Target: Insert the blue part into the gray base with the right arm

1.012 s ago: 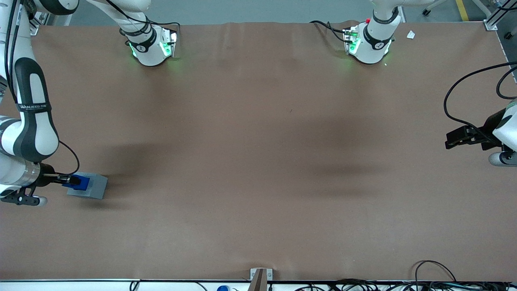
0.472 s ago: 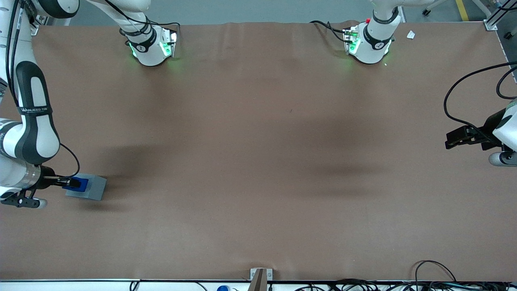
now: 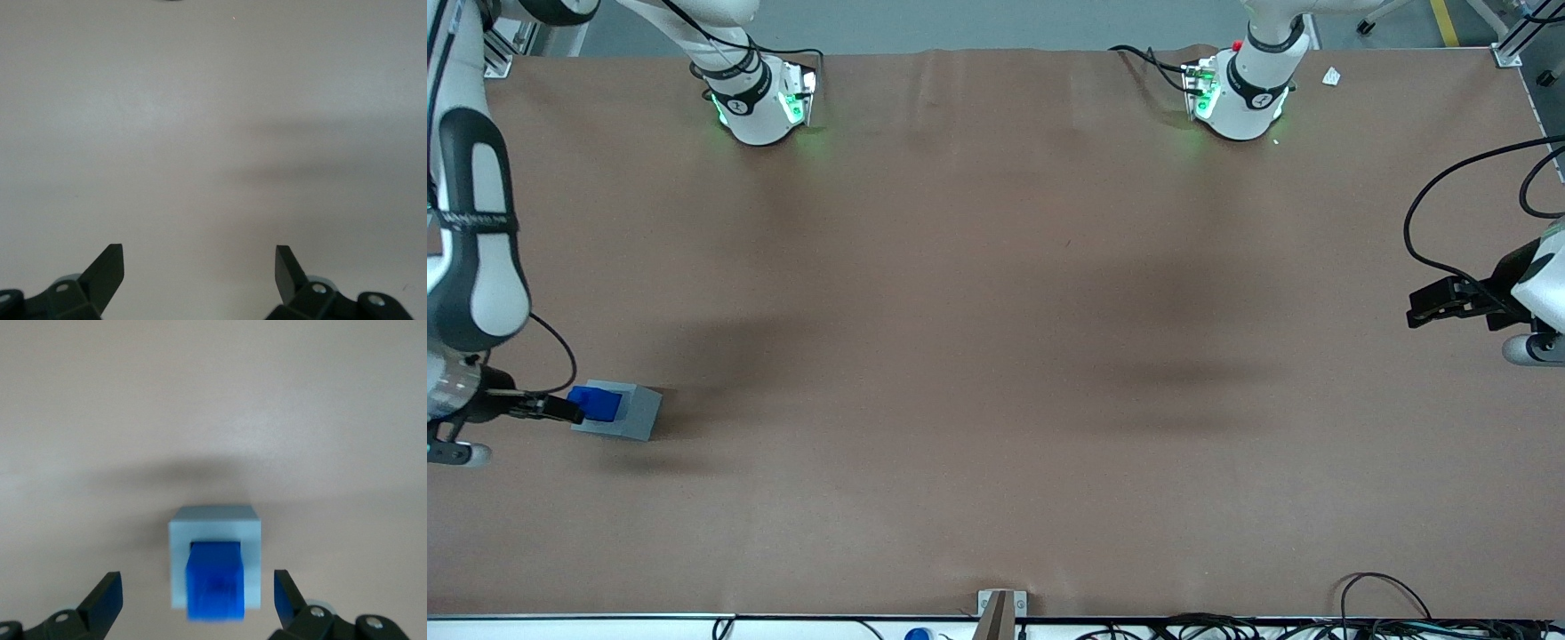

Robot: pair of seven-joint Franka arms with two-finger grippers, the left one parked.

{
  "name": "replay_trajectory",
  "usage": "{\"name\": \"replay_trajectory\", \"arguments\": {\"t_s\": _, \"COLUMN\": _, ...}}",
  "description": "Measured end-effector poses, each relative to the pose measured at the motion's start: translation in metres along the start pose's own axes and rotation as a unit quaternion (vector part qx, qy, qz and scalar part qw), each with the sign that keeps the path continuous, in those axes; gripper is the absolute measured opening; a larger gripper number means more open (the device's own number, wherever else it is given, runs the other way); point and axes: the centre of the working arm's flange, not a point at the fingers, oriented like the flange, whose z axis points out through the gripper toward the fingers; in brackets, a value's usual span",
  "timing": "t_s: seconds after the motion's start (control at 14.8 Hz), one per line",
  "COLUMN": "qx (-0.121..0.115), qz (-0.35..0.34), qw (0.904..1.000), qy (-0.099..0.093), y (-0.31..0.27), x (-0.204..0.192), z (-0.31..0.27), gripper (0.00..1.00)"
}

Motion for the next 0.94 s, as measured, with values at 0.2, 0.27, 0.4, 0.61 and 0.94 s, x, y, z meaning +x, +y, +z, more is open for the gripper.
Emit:
{"name": "replay_trajectory", "arguments": {"t_s": 0.2, "qx": 0.004, "qz": 0.019, "qw": 0.9996, "qy": -0.021, "y": -0.048, "x": -0.03, "z": -0.094, "gripper": 1.0}}
{"name": "replay_trajectory", "arguments": {"t_s": 0.27, "qx": 0.004, "qz": 0.016, "qw": 0.9997, "qy": -0.019, "y": -0.066, "x": -0.043, "z": -0.125, "gripper": 1.0}}
{"name": "replay_trajectory", "arguments": {"t_s": 0.4, "qx": 0.004, "qz": 0.007, "qw": 0.9999, "qy": -0.012, "y": -0.092, "x": -0.071, "z": -0.181, "gripper": 1.0}}
{"name": "replay_trajectory", "arguments": {"t_s": 0.61, "qx": 0.005, "qz": -0.003, "qw": 1.0, "qy": -0.003, "y": -0.106, "x": -0.113, "z": -0.246, "gripper": 1.0}}
{"name": "replay_trajectory", "arguments": {"t_s": 0.94, "qx": -0.002, "qz": -0.012, "qw": 0.9999, "qy": 0.01, "y": -0.13, "x": -0.141, "z": -0.279, "gripper": 1.0}}
